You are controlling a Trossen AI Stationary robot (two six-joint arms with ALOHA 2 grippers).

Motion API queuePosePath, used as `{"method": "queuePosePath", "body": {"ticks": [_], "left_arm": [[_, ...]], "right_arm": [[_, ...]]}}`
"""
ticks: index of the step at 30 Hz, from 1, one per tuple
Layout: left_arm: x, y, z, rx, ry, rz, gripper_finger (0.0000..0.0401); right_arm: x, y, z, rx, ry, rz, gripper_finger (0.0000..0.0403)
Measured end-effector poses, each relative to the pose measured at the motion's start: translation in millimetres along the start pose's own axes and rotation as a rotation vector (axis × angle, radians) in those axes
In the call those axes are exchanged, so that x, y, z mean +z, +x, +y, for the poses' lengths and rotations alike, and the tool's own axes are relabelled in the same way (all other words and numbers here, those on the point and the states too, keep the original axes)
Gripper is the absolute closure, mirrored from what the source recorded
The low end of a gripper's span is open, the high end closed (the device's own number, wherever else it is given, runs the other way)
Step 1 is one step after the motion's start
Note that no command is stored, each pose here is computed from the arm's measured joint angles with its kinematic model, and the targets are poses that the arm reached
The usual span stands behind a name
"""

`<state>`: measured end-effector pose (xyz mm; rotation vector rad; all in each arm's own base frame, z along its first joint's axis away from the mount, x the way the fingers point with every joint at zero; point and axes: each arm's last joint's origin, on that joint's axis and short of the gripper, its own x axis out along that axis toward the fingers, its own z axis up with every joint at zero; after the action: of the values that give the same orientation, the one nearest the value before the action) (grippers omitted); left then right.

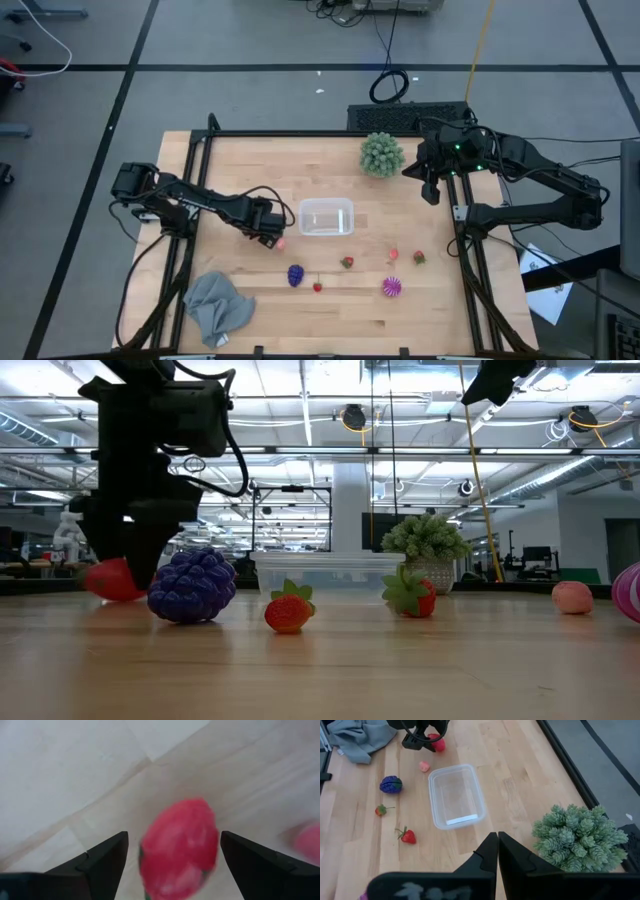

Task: Pick and placing Produce into tupperware
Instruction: Put the red dragon fruit into the transparent bin

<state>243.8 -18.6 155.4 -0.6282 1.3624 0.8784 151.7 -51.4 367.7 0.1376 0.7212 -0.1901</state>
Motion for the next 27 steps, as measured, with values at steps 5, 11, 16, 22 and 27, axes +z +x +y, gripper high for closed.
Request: {"method": "queuePosePath", "body": {"ticks": [5,11,16,22,27], "left_arm": [[0.0,0.0,0.0,0.002,0.009,-0.003,0.0077],[-0.1,0.0,0.1,0.003,0.018,-0.002,0.0078],[-0.2,0.0,0.1,0.002,0.022,0.0,0.0078],[-0.4,0.0,0.1,0.002,0.029,0.003,0.0097],[-0.4,0.0,0.1,0.001,0.028,0.003,0.0155]], "right_arm": [[0.0,0.0,0.0,0.0,0.031,0.0,0.0399],[0.0,-0.1,0.0,0.0,0.031,-0.001,0.0399],[0.0,0.0,0.0,0.0,0.031,0.0,0.0399],[0.1,-0.1,0.0,0.0,0.031,-0.001,0.0399],[0.1,-0.1,0.0,0.0,0.031,-0.001,0.0399]]}}
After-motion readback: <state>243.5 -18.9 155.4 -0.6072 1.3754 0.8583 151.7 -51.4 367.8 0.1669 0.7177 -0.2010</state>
